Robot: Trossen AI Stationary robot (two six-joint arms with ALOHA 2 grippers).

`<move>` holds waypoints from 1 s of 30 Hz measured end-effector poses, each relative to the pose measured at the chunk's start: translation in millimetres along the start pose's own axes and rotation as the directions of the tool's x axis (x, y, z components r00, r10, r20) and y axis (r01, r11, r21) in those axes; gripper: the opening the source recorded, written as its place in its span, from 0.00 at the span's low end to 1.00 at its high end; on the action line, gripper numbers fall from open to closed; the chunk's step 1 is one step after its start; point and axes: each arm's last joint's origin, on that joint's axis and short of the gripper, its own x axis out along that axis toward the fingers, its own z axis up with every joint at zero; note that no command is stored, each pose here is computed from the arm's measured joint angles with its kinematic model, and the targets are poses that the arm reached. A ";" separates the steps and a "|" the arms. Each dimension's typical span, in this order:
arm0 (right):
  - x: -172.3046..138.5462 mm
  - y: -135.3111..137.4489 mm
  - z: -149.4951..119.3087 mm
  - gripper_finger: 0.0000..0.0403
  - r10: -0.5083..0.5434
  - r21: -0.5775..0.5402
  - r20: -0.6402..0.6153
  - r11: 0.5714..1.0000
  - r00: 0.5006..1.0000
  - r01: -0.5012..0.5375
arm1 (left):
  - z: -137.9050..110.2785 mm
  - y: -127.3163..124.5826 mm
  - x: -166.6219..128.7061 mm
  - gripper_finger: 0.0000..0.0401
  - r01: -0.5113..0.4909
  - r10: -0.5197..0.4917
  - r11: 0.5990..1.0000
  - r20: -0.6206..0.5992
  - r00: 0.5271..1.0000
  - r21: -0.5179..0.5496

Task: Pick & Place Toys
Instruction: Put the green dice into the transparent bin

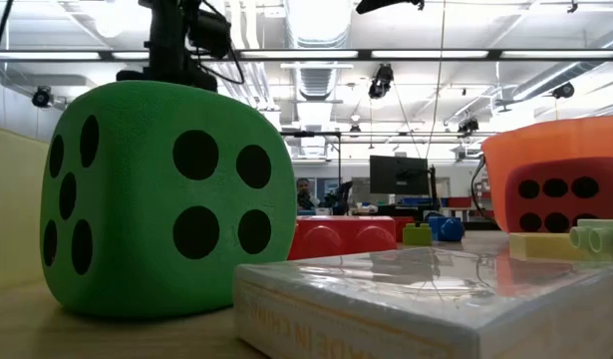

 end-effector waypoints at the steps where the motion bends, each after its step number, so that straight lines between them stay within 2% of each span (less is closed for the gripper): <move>1: 0.0 0.0 0.0 0.92 0.000 0.000 0.000 1.000 1.000 0.000 | 0.4 -0.4 0.6 0.11 0.002 -0.003 1.000 -0.003 1.000 -0.020; 15: 0.2 0.8 -0.8 0.92 0.003 -0.002 -0.003 1.000 1.000 -0.003 | 14.9 -15.9 29.8 0.11 -0.046 0.044 0.999 -0.088 0.995 -0.018; 22: 0.6 0.8 -1.3 0.92 0.003 -0.003 -0.005 1.000 1.000 -0.003 | 23.8 -23.4 31.9 0.11 0.046 -0.048 0.998 -0.026 0.999 -0.053; 30: 0.7 0.9 -1.5 0.92 0.004 -0.003 -0.006 1.000 1.000 -0.004 | 26.4 -28.3 39.9 0.09 0.046 -0.049 0.998 -0.054 0.997 -0.053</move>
